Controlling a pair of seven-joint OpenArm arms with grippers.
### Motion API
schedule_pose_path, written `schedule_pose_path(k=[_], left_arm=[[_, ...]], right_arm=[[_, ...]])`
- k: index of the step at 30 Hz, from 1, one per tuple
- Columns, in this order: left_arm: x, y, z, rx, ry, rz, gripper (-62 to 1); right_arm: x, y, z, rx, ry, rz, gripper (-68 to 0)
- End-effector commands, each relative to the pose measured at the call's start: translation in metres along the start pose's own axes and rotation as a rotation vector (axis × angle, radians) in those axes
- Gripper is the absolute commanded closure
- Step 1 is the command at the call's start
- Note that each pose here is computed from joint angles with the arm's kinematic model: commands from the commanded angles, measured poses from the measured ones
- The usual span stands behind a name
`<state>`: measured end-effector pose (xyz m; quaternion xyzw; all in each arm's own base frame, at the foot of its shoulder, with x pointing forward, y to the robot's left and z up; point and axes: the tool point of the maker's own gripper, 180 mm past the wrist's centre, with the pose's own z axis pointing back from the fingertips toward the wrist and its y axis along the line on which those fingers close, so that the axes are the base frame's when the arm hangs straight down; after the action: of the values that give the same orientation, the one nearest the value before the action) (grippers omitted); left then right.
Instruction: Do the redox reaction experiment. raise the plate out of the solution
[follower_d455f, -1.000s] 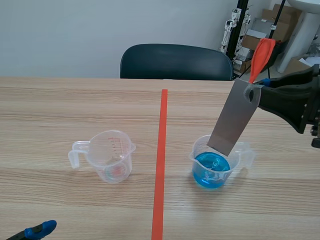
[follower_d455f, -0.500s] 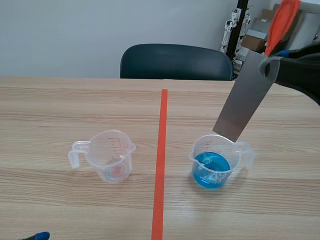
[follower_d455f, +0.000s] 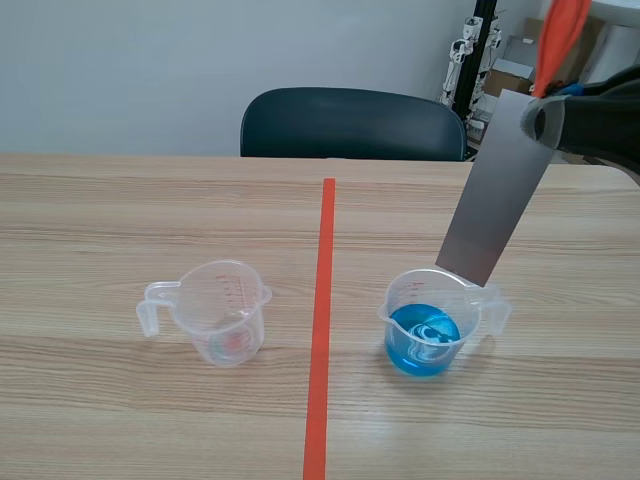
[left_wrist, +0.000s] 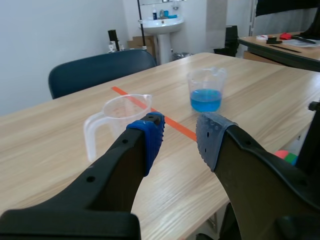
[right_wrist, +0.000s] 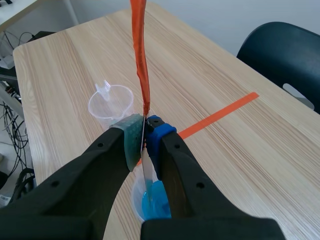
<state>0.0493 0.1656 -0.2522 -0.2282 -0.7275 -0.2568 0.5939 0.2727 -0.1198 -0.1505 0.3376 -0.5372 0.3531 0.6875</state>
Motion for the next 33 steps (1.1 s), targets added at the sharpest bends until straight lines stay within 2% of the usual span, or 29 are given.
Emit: schedule_pose_path(k=[1, 3, 5, 8, 11, 14, 17, 19, 21, 26, 33], left_arm=[[0.017, 0.013, 0.000, 0.020, -0.055, -0.035, -19.0], [0.027, 0.026, -0.002, 0.017, -0.069, -0.066, -16.7], [0.036, 0.036, -0.007, -0.007, -0.087, -0.090, -10.5], [0.041, 0.046, -0.019, -0.090, -0.082, -0.121, -2.4], [0.040, 0.059, -0.032, -0.155, -0.051, -0.142, -2.5], [0.046, 0.071, -0.047, -0.212, -0.058, -0.153, -2.5], [0.051, 0.076, -0.063, -0.310, -0.061, -0.114, -2.5], [0.048, 0.081, -0.076, -0.363, -0.021, -0.080, -2.5], [0.044, 0.088, -0.087, -0.398, 0.028, -0.071, -2.5], [0.045, 0.102, -0.110, -0.464, 0.079, -0.129, -2.5], [0.048, 0.104, -0.131, -0.523, 0.125, -0.174, -2.5]], right_arm=[[0.025, -0.004, 0.001, 0.002, -0.055, 0.036, -0.5], [0.029, -0.006, 0.000, -0.001, -0.061, 0.047, -0.7], [0.031, -0.007, 0.000, -0.003, -0.053, 0.060, -0.7], [0.031, -0.009, 0.000, -0.009, -0.032, 0.067, -0.7], [0.030, -0.011, 0.000, -0.012, -0.015, 0.071, -0.7], [0.032, -0.013, 0.000, -0.019, -0.004, 0.081, -0.7], [0.037, -0.016, 0.000, -0.029, 0.000, 0.087, -0.7], [0.040, -0.018, 0.000, -0.034, 0.004, 0.100, -0.7], [0.043, -0.020, 0.001, -0.038, 0.008, 0.108, -0.7], [0.043, -0.020, 0.001, -0.040, 0.011, 0.099, -0.7], [0.041, -0.011, -0.004, -0.015, 0.018, 0.078, -0.7]])
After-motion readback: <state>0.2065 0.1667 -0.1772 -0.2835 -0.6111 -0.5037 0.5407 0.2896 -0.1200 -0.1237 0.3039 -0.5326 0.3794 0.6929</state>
